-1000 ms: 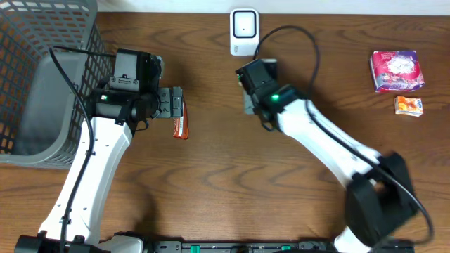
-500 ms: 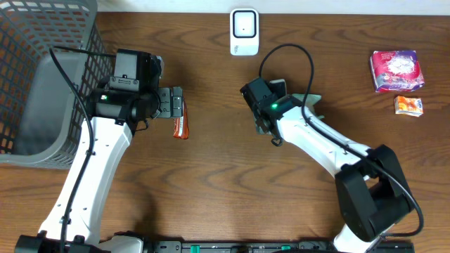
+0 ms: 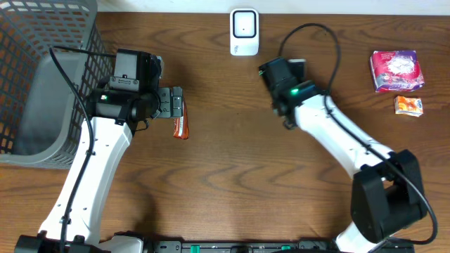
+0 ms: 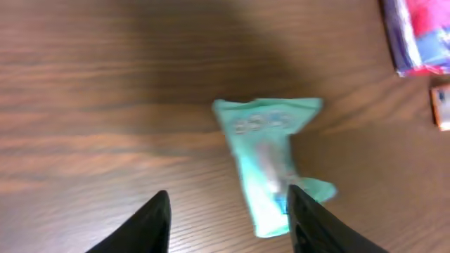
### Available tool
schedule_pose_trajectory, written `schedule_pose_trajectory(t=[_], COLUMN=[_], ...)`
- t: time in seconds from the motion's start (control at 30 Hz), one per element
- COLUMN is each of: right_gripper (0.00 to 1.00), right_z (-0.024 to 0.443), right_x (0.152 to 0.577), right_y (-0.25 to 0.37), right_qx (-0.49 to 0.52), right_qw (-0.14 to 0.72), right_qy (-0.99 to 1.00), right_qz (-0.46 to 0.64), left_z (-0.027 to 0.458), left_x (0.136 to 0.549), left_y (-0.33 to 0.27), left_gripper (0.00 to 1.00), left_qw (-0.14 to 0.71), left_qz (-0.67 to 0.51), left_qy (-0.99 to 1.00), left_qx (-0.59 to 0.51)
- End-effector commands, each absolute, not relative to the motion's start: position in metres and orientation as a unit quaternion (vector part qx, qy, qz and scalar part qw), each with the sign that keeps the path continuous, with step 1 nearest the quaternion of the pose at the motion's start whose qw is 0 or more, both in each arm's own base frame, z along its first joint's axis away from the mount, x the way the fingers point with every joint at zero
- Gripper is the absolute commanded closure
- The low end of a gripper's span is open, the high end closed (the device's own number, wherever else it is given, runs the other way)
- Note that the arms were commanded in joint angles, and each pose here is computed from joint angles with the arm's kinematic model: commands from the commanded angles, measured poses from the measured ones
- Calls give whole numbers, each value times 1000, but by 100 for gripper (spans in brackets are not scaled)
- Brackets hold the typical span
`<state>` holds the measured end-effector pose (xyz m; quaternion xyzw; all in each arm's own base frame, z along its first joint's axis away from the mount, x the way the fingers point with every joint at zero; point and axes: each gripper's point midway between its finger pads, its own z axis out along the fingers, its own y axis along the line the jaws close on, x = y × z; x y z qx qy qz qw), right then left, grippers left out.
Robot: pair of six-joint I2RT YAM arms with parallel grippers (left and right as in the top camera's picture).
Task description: Scan the item barcode
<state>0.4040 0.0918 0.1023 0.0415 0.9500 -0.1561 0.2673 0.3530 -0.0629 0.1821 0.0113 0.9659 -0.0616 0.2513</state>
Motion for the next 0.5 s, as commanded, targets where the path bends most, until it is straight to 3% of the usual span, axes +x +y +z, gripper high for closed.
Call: schedule_pose_trajectory(t=[0.0, 0.17, 0.3, 0.47], right_gripper=[57, 82, 89, 87], right_z=[107, 91, 80, 49], right_x=[407, 406, 402, 394], right_y=[70, 54, 42, 31], right_qx=[70, 98, 114, 123], right_qw=[257, 224, 209, 203], right_qy=[952, 964, 967, 966], right_qz=[-147, -104, -96, -100], left_z=[181, 181, 181, 181], left_x=[354, 354, 354, 354], left_y=[-61, -61, -61, -61], left_gripper=[2, 2, 2, 2], left_qw=[251, 251, 251, 251], left_qz=[-58, -58, -58, -58], left_qy=[966, 966, 966, 966], left_qx=[7, 7, 7, 7])
